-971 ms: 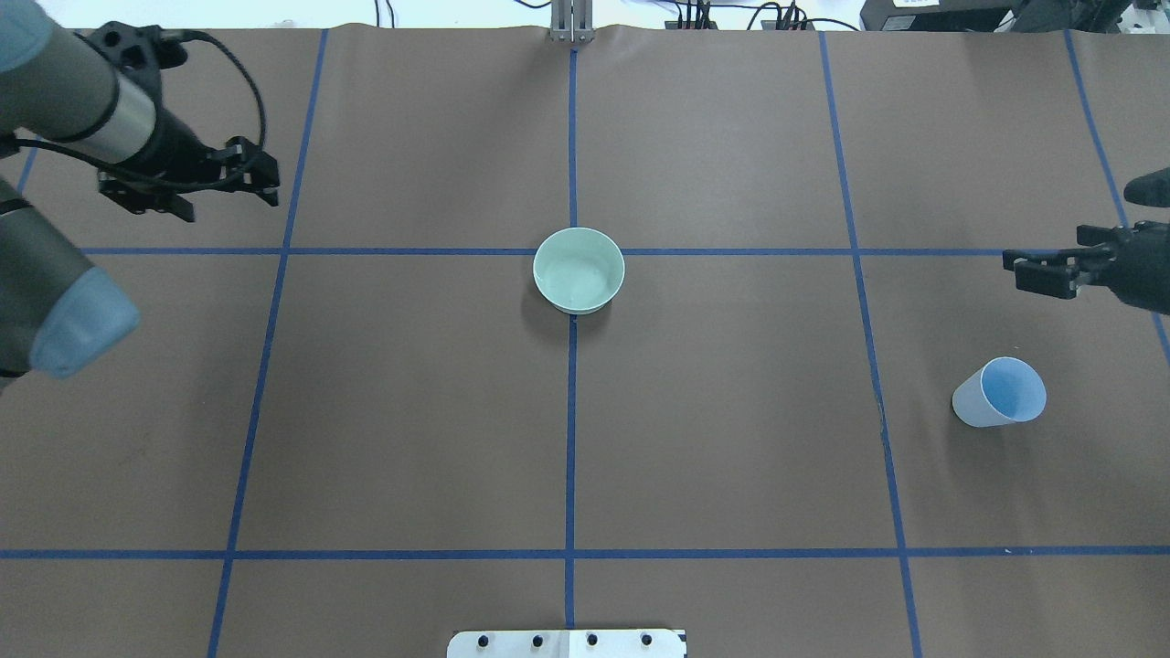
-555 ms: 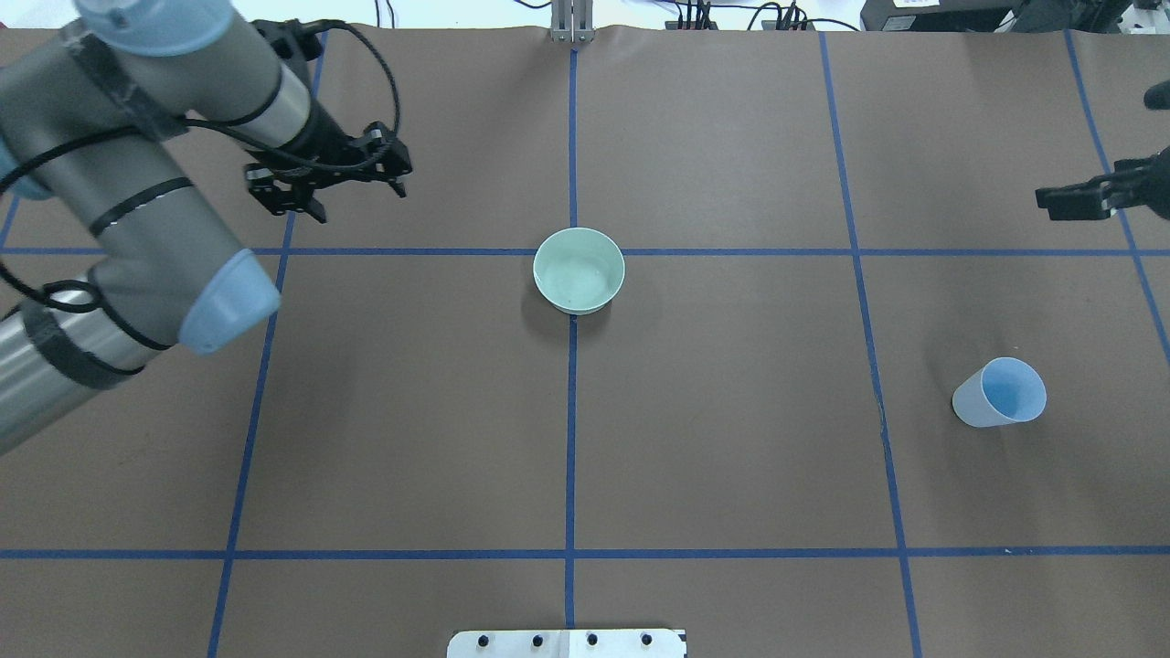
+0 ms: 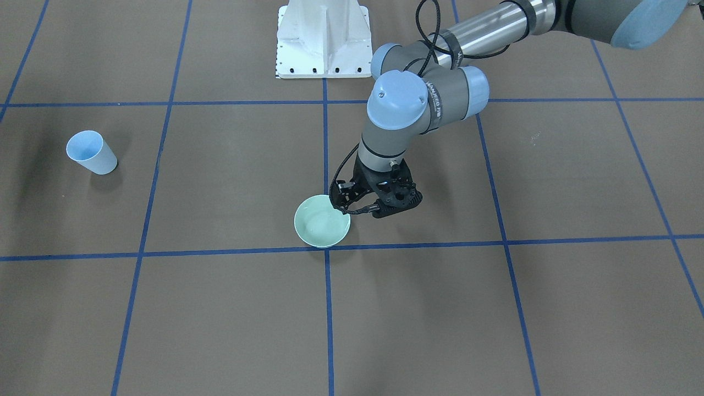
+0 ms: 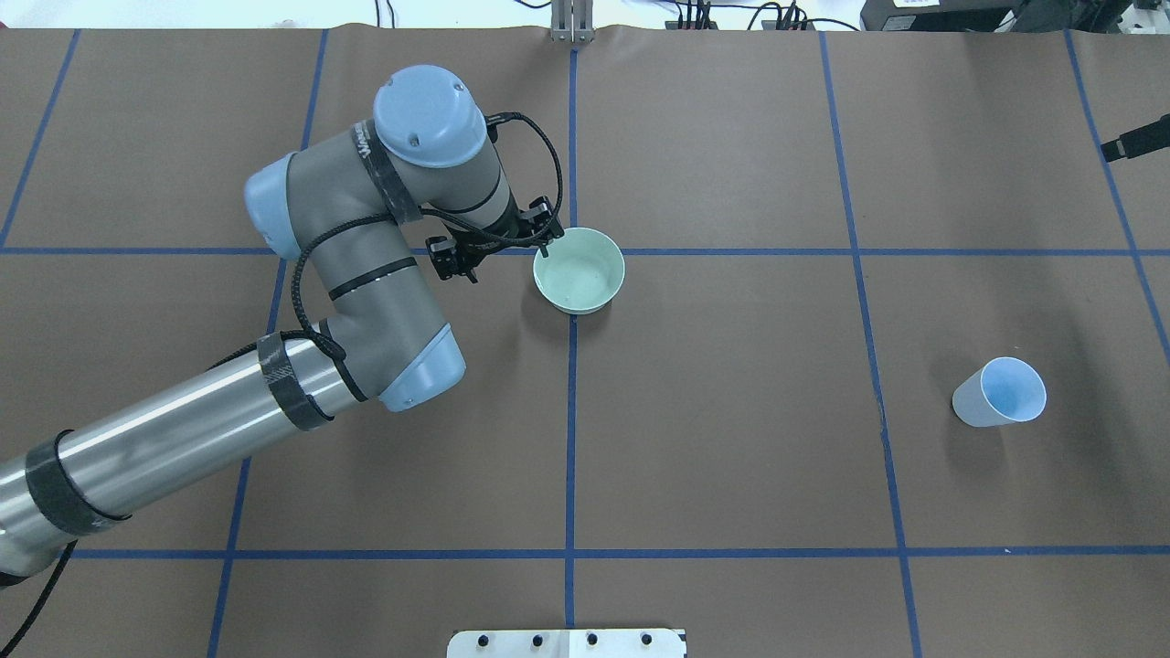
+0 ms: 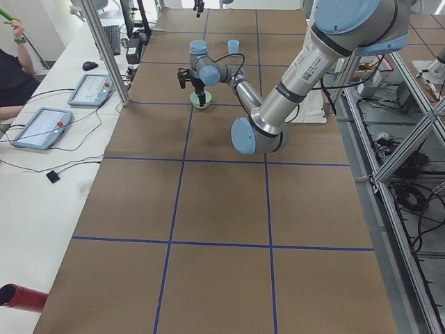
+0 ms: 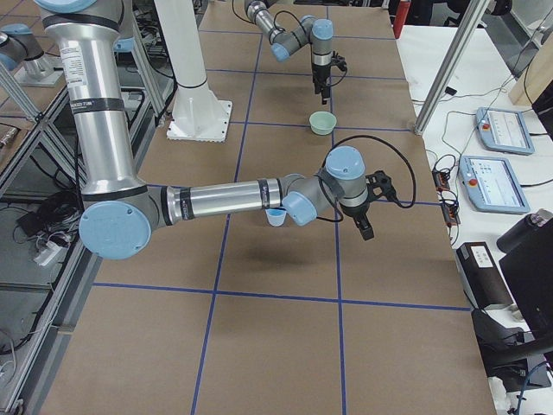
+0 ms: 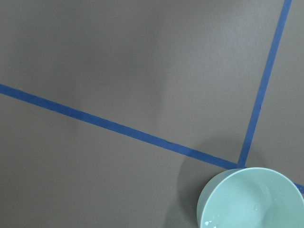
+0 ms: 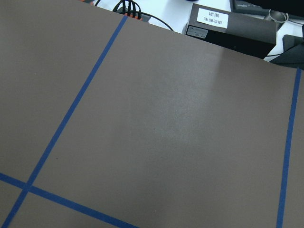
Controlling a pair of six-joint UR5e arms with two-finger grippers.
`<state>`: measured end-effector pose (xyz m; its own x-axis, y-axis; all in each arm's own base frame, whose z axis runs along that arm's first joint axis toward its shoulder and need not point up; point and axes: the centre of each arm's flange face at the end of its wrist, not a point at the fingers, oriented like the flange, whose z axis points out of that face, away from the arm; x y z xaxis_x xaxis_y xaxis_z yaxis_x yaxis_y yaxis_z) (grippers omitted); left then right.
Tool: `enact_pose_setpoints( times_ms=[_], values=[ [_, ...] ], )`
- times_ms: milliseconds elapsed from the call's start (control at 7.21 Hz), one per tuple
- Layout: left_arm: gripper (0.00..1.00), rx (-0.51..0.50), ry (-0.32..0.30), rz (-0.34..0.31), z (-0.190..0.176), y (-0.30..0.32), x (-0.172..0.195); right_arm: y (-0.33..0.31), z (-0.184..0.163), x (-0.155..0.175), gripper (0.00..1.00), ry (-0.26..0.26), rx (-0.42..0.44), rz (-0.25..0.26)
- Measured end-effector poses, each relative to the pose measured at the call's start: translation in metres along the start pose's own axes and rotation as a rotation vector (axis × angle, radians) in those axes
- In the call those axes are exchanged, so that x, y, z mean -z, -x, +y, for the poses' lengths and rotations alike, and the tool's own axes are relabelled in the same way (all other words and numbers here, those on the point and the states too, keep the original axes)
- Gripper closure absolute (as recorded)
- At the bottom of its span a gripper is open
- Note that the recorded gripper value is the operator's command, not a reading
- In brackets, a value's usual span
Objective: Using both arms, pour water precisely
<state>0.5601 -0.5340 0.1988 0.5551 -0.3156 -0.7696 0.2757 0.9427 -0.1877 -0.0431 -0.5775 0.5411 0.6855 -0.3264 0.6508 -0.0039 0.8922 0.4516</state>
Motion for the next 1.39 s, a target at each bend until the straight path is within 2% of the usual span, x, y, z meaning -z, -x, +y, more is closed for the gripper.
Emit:
enact_pose_setpoints(
  times_ms=[139,277,416,555,693,1109,1387],
  values=[
    [0.02,0.001,-0.004,0.012,0.005,-0.004,-0.018,-0.008,0.002,-0.002,0.01,0.012,-0.008,-0.011],
    [0.2,0.003,-0.007,0.016,0.006,-0.004,-0.03,-0.013,0.004,-0.001,0.01,0.022,-0.021,-0.022],
    [0.55,0.003,-0.005,0.017,0.009,-0.004,-0.039,-0.016,0.006,0.0,0.01,0.029,-0.03,-0.031],
    [0.95,0.005,-0.001,0.017,0.013,-0.004,-0.045,-0.018,0.007,0.001,0.01,0.032,-0.036,-0.034],
    [1.0,0.014,0.001,0.018,0.015,-0.005,-0.047,-0.019,0.007,0.001,0.01,0.033,-0.038,-0.035],
    [1.0,0.085,0.0,0.031,0.017,-0.017,-0.039,-0.02,0.008,0.0,0.01,0.035,-0.04,-0.034],
    [1.0,0.133,-0.008,0.057,0.009,-0.025,-0.02,-0.021,0.009,0.0,0.01,0.041,-0.046,-0.033]
  ],
)
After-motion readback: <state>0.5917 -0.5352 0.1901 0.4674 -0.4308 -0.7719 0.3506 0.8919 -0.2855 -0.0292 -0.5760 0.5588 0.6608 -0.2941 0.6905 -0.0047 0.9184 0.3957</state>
